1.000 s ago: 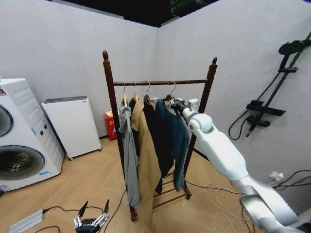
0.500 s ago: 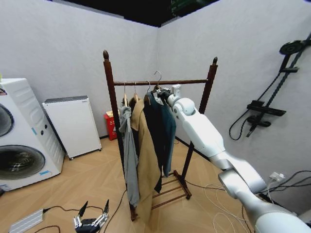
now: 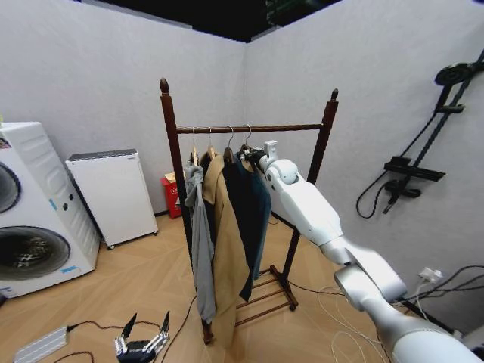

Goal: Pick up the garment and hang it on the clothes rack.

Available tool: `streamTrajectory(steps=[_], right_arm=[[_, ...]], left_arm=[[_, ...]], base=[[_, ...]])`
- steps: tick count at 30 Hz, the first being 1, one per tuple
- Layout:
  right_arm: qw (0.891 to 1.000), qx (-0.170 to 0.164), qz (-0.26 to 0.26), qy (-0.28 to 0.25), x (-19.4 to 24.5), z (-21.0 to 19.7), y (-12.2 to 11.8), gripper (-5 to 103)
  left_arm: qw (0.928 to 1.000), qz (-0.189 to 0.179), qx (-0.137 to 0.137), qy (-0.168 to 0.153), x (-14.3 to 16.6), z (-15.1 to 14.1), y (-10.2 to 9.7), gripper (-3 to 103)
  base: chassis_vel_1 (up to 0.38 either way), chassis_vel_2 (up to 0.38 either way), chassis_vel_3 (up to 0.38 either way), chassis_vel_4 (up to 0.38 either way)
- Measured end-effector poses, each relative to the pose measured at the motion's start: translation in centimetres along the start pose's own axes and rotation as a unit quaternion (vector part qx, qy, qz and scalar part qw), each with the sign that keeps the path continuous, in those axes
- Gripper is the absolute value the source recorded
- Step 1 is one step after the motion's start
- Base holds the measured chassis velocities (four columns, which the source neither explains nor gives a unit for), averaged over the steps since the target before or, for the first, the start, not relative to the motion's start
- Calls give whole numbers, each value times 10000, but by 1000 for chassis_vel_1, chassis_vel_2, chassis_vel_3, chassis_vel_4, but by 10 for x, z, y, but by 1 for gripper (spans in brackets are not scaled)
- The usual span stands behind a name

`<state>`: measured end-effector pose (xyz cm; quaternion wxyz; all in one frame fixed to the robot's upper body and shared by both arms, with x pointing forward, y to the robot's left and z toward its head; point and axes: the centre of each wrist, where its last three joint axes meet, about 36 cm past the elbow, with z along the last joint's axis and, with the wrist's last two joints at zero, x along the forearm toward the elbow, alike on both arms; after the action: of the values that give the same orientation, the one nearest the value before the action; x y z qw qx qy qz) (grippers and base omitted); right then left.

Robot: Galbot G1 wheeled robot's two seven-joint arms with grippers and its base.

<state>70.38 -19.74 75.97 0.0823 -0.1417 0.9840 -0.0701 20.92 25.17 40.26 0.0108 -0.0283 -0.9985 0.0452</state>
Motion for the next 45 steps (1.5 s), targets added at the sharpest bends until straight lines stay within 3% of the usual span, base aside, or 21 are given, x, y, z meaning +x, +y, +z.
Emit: streamTrajectory(steps=[2, 4, 7, 8, 10, 12, 13, 15, 17, 19, 20, 24, 25, 28, 31, 37, 45], right_arm=[[9999, -144, -17, -64, 4, -1, 1, 37], [9997, -215, -36, -97, 7, -3, 2, 37], [9960, -856, -188, -188, 45, -4, 0, 53], [9960, -856, -188, -188, 45, -4, 0, 53], [9943, -1059, -61, -134, 86, 9, -18, 65], [9944, -1048, -12, -152, 97, 11, -21, 70], [9949, -988, 70, -203, 122, 16, -25, 75], [9953, -940, 111, -222, 141, 22, -26, 75], [9960, -852, 258, -97, 182, 49, -20, 91], [9959, -835, 336, -18, 197, 62, -18, 91], [9957, -766, 525, 42, 218, 77, -18, 98], [9921, -390, 1156, 298, 269, 128, -10, 100], [9921, -390, 1156, 298, 269, 128, -10, 100], [9844, -583, 1548, 601, 329, 193, 20, 100], [9801, -521, 1777, 720, 362, 223, 32, 100], [9751, -352, 2056, 755, 399, 244, 37, 100], [9725, -301, 2232, 590, 410, 246, 34, 100]], left_arm=[[10000, 0, 0, 0, 0, 0, 0, 100], [10000, 0, 0, 0, 0, 0, 0, 100], [10000, 0, 0, 0, 0, 0, 0, 100], [10000, 0, 0, 0, 0, 0, 0, 100], [10000, 2, 0, 0, 0, 0, 0, 100], [10000, -2, -1, 0, 0, 0, 0, 100], [10000, 0, 0, 0, 0, 0, 0, 100], [10000, 0, 0, 0, 0, 0, 0, 100], [10000, -1, 0, 0, 0, 0, 0, 100], [10000, 0, 0, 0, 0, 0, 0, 100], [10000, 1, 0, 0, 0, 0, 0, 100], [10000, 0, 0, 0, 0, 0, 0, 100], [10000, 0, 0, 0, 0, 0, 0, 100], [10000, 3, 0, 0, 0, 0, 0, 100], [10000, -1, 0, 1, 0, 0, 0, 100], [10000, 0, 0, 0, 0, 0, 0, 100], [10000, -1, 0, 0, 0, 0, 0, 100]], base=[[0, 0, 0, 0], [0, 0, 0, 0], [0, 0, 0, 0], [0, 0, 0, 0], [0, 0, 0, 0], [0, 0, 0, 0], [0, 0, 0, 0], [0, 0, 0, 0], [0, 0, 0, 0], [0, 0, 0, 0], [0, 0, 0, 0], [0, 0, 0, 0], [0, 0, 0, 0], [0, 0, 0, 0], [0, 0, 0, 0], [0, 0, 0, 0], [0, 0, 0, 0]])
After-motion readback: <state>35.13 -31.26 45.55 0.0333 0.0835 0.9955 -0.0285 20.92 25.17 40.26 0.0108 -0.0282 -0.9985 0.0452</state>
